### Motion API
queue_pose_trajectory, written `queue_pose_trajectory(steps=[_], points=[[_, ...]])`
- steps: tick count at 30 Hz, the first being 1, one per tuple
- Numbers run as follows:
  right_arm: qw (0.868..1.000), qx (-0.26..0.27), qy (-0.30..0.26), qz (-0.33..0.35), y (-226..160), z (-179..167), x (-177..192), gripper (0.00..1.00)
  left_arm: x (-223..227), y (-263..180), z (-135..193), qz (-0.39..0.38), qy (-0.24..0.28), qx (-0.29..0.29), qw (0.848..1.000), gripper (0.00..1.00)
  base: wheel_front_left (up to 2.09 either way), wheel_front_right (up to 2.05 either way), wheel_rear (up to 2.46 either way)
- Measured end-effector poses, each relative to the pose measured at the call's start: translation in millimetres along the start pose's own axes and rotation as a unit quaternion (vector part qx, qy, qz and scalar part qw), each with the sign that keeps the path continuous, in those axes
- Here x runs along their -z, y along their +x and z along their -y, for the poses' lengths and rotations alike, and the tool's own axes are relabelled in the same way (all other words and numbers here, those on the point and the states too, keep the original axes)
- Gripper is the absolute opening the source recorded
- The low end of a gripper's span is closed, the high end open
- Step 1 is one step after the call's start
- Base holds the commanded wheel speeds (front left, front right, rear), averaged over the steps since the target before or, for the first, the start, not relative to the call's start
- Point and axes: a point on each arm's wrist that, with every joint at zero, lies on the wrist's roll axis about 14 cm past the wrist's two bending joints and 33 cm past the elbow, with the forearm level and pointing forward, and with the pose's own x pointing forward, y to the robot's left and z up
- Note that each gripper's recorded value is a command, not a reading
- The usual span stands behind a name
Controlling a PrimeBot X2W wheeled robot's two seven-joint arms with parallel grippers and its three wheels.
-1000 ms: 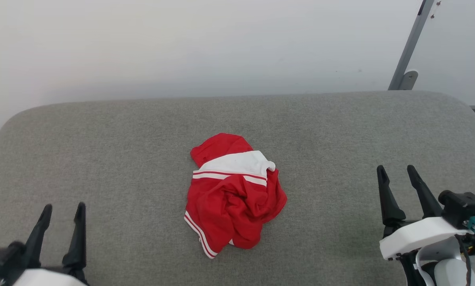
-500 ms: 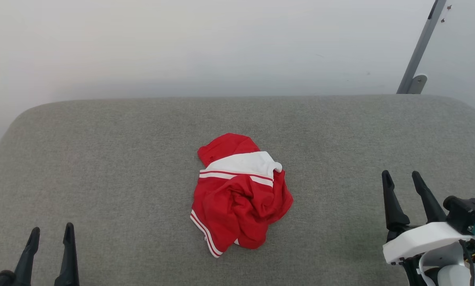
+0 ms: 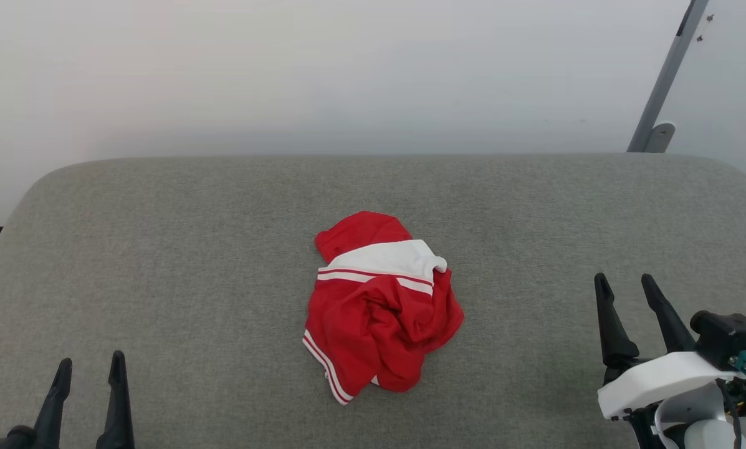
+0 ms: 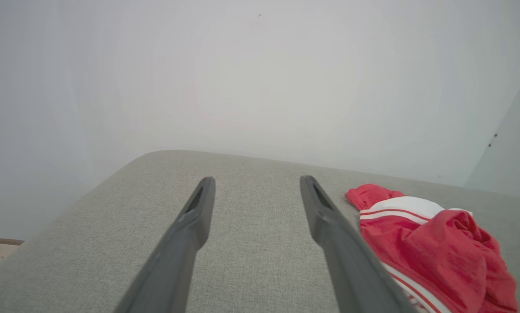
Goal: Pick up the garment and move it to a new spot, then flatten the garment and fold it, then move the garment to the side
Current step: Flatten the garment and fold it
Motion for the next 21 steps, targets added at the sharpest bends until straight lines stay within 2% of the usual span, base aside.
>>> queue_pose_trajectory(steps=[7,13,17,21], points=[[1.0,-0.014,0.004,-0.017,4.4,-9.5,6.6,1.0,-3.7,0.8,0.0,0.008,-0.003,-0.003,1.0,1.0,0.0,0.0,0.0],[0.997,-0.062,-0.009,-0.045,20.5,-35.3,11.4,1.0,-3.1,0.3,2.0,0.008,-0.013,-0.005,1.0,1.0,0.0,0.0,0.0],[0.989,-0.116,-0.022,-0.089,34.5,-65.5,23.3,1.0,-0.9,-2.3,2.0,0.004,-0.016,-0.007,1.0,1.0,0.0,0.0,0.0],[0.974,-0.166,-0.043,-0.148,49.8,-90.5,41.8,1.0,0.8,-1.6,2.0,0.001,-0.019,-0.009,1.0,1.0,0.0,0.0,0.0]])
